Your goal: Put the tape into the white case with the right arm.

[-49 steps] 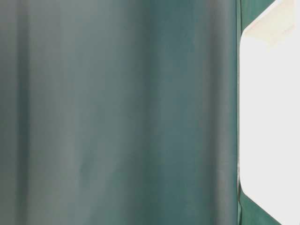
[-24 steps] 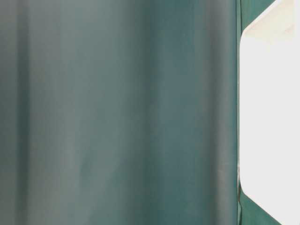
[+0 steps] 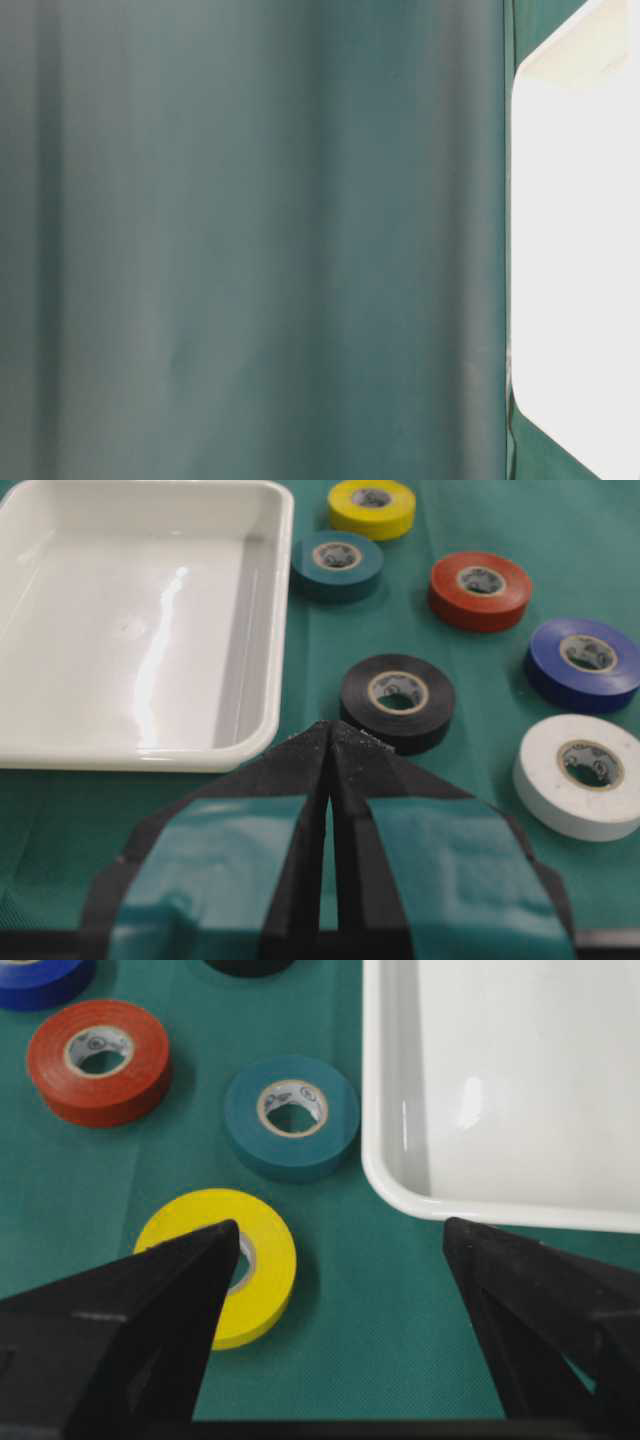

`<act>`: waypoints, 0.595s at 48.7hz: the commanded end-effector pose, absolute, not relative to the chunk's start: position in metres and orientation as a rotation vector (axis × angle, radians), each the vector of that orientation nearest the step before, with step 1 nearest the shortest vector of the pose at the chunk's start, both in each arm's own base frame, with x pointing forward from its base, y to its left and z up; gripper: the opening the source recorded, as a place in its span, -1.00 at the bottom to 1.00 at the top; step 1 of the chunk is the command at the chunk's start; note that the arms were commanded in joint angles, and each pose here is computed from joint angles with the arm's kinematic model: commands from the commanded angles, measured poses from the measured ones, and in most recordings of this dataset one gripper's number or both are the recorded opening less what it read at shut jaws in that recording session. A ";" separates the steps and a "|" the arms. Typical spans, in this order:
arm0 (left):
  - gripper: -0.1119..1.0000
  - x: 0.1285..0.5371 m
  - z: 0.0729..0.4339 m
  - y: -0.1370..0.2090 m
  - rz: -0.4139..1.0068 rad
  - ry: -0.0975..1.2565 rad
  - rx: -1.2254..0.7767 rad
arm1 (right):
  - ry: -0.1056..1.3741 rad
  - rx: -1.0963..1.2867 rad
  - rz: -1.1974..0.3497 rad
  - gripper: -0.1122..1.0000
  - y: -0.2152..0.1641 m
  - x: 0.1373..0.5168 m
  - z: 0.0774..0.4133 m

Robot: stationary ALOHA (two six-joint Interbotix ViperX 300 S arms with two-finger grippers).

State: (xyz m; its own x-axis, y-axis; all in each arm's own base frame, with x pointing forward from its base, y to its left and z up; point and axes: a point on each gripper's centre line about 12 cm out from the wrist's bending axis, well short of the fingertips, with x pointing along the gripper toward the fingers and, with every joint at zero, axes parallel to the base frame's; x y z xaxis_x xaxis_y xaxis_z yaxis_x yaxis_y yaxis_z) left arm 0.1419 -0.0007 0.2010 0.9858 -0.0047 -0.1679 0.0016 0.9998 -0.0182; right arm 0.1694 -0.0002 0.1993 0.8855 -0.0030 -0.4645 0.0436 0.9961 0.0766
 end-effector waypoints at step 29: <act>-0.80 0.143 0.203 -0.001 -0.005 0.183 -0.019 | 0.464 0.031 0.048 0.77 0.011 0.173 0.207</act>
